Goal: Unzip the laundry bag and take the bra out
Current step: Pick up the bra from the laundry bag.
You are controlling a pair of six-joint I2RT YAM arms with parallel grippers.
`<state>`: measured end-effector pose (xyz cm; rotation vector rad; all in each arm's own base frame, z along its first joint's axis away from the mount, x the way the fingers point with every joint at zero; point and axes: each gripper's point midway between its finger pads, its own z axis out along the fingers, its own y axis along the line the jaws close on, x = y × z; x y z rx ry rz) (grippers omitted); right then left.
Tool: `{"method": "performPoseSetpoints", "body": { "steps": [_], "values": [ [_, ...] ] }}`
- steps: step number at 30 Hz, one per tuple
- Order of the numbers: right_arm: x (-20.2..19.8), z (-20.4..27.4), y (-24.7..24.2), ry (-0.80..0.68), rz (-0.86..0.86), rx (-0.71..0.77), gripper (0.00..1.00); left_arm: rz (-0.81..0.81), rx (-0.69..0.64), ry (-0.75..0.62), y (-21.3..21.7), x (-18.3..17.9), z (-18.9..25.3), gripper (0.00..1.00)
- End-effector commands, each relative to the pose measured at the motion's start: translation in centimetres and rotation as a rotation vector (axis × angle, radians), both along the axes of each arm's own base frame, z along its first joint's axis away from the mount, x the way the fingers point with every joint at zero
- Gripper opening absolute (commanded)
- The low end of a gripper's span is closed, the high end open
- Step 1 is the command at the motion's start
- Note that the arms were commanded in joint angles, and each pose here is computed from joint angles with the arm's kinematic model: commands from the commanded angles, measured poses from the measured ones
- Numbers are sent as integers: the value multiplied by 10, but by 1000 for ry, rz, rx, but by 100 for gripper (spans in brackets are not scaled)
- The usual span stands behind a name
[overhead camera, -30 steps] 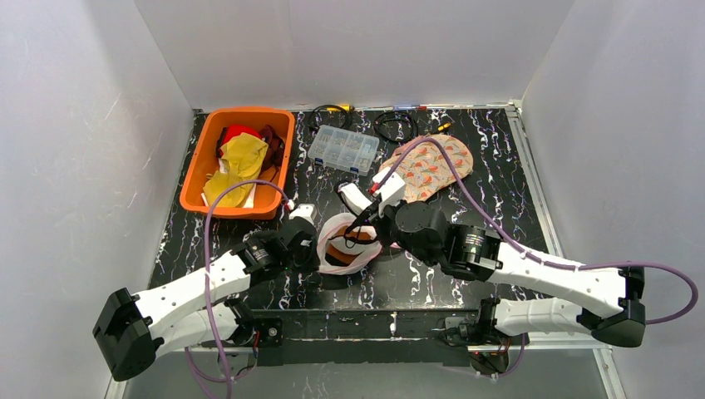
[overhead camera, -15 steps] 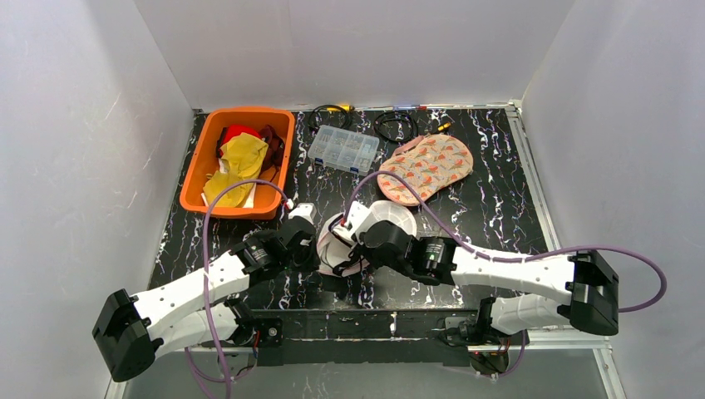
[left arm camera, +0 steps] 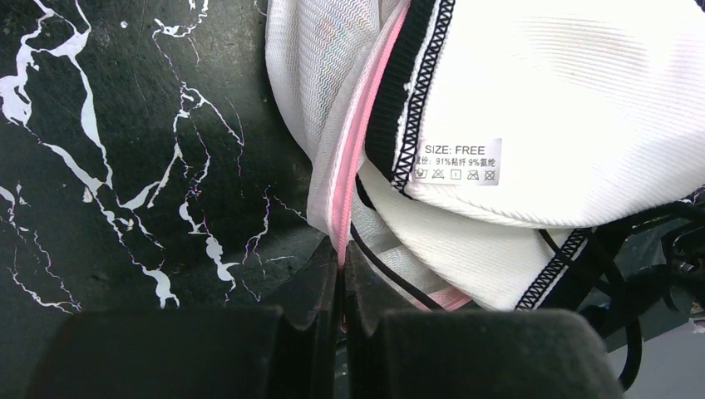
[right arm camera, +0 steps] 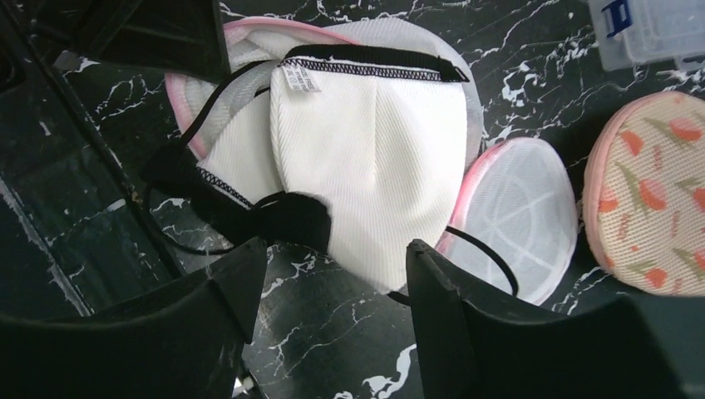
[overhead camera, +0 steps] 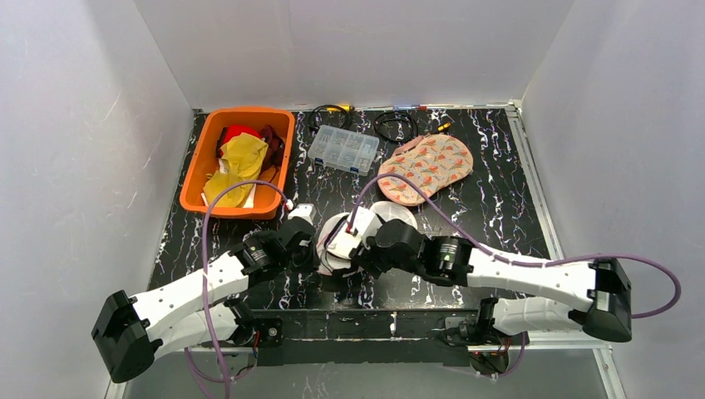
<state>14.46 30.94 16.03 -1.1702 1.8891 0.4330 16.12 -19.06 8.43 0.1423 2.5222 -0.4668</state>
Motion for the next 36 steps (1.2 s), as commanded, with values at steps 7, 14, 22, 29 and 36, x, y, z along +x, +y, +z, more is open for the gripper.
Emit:
{"method": "performPoseSetpoints", "body": {
  "steps": [7,14,22,29,36],
  "values": [
    [-8,33,-15,-93,187,-126,76,-76,54,-4,11,-9,8,0],
    [-6,21,-19,-195,282,-182,75,-47,81,10,17,-10,11,0],
    [-10,4,-7,-311,384,-113,73,-45,84,9,13,-6,13,0],
    [-8,-2,14,-357,408,-128,71,-51,80,14,9,-5,12,0],
    [-3,-23,26,-364,431,-207,66,-55,68,5,9,-5,15,0]
  ]
}}
